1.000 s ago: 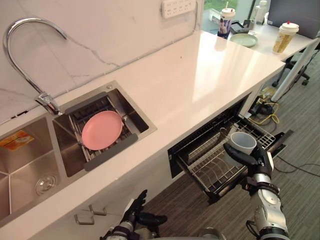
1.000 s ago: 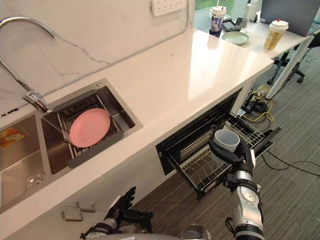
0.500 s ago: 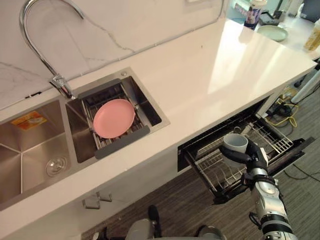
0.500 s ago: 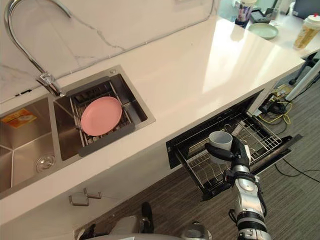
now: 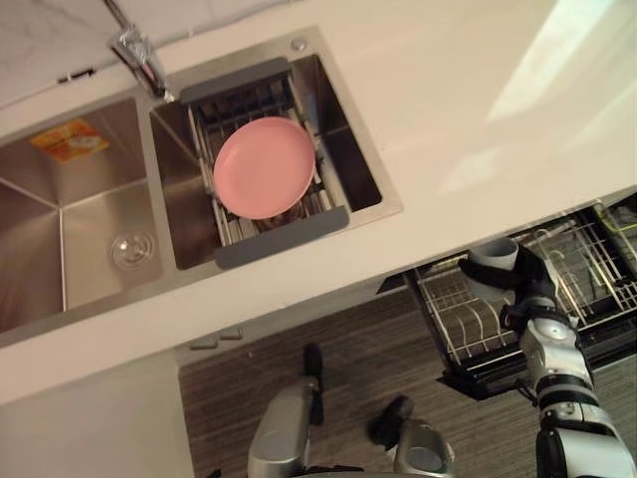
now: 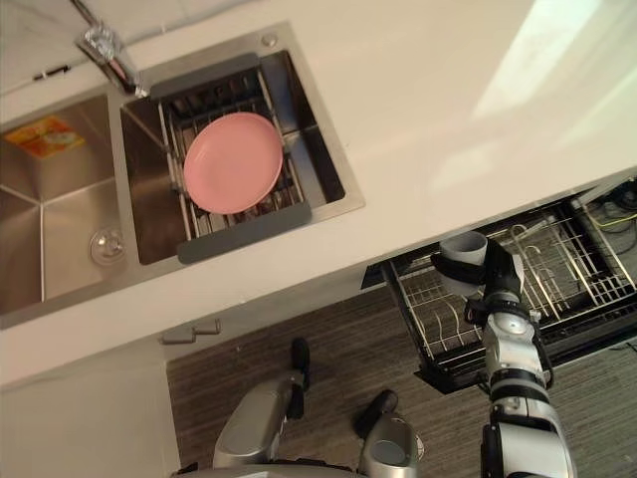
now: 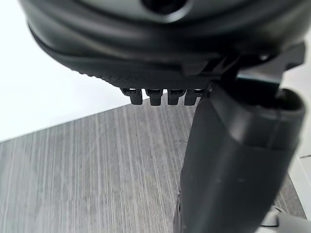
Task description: Walk over to the sink, pick up the cup, carry it to the dishwasher, place the cup inside the dishwasher, then close the dishwasher door
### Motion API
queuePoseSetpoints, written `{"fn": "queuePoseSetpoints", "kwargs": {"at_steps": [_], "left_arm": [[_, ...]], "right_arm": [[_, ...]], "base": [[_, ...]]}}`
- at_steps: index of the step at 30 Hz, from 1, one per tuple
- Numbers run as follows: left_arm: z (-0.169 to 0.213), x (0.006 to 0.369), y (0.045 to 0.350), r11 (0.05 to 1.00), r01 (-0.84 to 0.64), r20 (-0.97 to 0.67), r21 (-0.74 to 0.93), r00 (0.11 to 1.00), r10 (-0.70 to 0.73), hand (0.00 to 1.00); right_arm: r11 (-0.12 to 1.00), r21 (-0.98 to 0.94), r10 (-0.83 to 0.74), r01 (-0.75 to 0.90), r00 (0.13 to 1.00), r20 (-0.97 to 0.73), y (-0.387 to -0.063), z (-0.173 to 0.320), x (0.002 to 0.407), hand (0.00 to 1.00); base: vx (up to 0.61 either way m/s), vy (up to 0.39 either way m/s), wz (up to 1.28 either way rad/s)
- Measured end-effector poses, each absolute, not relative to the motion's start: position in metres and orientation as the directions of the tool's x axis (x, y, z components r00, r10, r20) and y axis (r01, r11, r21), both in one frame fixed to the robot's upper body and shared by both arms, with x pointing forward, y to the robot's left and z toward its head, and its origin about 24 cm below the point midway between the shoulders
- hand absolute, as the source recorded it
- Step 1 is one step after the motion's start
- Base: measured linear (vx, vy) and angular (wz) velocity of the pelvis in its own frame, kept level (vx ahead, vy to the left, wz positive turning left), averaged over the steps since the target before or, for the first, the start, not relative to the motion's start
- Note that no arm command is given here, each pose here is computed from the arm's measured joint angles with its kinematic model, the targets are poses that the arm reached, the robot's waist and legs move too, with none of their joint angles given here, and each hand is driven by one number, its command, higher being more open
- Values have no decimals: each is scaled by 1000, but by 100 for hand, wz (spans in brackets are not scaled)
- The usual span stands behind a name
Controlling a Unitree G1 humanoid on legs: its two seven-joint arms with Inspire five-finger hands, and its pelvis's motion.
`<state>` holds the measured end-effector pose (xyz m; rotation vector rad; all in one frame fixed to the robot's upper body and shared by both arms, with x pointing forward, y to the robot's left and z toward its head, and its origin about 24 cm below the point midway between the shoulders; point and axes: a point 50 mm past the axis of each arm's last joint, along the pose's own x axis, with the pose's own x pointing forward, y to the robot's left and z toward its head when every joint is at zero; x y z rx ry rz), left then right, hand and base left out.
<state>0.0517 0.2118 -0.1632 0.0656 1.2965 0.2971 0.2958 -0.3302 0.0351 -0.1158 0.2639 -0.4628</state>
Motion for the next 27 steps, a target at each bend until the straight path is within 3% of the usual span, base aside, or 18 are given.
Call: {"fn": "queuePoseSetpoints", "kwargs": {"at_steps": [5, 10, 11, 19, 27], "left_arm": [[-159, 75, 211, 958, -208, -906, 200, 332, 261, 100], [-160, 75, 210, 959, -192, -905, 206, 335, 262, 100], [-160, 73, 209, 960, -191, -908, 207, 328, 261, 100], [-163, 75, 205, 965, -153, -913, 215, 320, 254, 100], [-159, 91, 206, 960, -159, -889, 228, 367, 272, 100]], "right_arm": [[886, -198, -461, 419, 837, -294, -329, 25, 300, 0], [885, -183, -465, 428, 828, -313, -330, 24, 301, 0], [884, -173, -468, 435, 823, -321, -330, 25, 303, 100], [875, -74, -471, 479, 802, -367, -326, 23, 308, 100], [848, -37, -509, 529, 792, -338, -306, 19, 313, 100]], "base": [[-6, -14, 36], [-23, -32, 19], [-41, -51, 10], [-51, -63, 2], [-3, -93, -12]]}}
